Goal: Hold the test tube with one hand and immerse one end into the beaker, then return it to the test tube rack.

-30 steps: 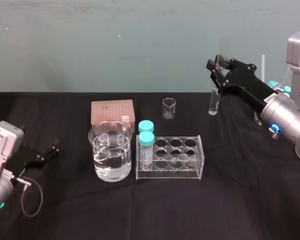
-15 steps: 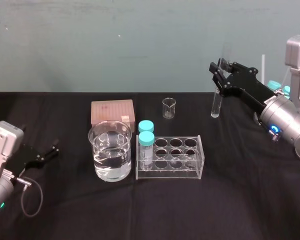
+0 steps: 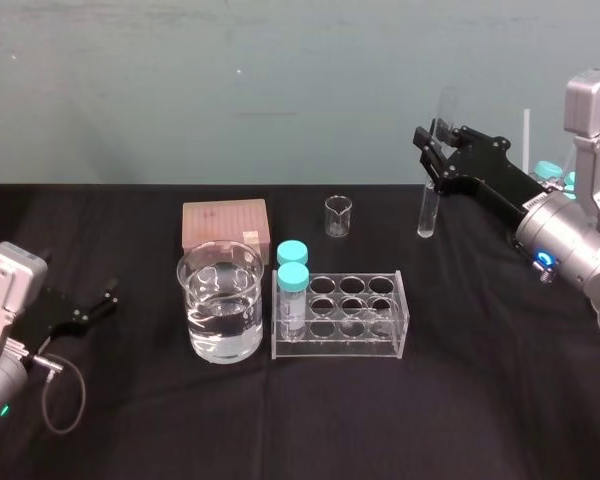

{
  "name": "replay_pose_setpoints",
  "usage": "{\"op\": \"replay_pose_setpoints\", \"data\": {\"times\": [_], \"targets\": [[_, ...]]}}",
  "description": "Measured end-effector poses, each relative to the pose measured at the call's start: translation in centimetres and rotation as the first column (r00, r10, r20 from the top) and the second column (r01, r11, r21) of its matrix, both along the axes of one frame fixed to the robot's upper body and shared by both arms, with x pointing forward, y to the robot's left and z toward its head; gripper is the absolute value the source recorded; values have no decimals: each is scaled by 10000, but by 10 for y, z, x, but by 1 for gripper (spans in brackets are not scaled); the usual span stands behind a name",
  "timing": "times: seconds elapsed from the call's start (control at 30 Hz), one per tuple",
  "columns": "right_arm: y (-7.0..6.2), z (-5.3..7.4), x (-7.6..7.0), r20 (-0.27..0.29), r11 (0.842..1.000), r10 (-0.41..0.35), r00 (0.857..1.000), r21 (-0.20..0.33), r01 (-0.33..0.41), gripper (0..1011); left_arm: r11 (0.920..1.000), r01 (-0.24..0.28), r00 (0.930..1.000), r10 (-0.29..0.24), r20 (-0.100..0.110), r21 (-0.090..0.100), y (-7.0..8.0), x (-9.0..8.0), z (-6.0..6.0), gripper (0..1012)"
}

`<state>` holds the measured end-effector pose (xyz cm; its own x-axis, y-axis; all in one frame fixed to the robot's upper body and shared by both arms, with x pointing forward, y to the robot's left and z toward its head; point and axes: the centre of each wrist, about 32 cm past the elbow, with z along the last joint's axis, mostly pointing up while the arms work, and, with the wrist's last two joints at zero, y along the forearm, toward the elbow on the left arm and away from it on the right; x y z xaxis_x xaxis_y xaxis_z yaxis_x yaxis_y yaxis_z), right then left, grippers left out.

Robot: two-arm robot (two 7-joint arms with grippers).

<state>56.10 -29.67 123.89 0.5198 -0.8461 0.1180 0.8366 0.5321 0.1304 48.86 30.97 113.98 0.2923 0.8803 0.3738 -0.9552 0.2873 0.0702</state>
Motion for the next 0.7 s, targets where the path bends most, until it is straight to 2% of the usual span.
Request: {"op": "replay_pose_setpoints", "data": {"times": [0.7], "targets": [[0, -3, -2, -195, 10000, 7, 9998, -29, -7, 236, 10000, 0, 10000, 0, 0, 0, 0, 0, 0, 1000]]}}
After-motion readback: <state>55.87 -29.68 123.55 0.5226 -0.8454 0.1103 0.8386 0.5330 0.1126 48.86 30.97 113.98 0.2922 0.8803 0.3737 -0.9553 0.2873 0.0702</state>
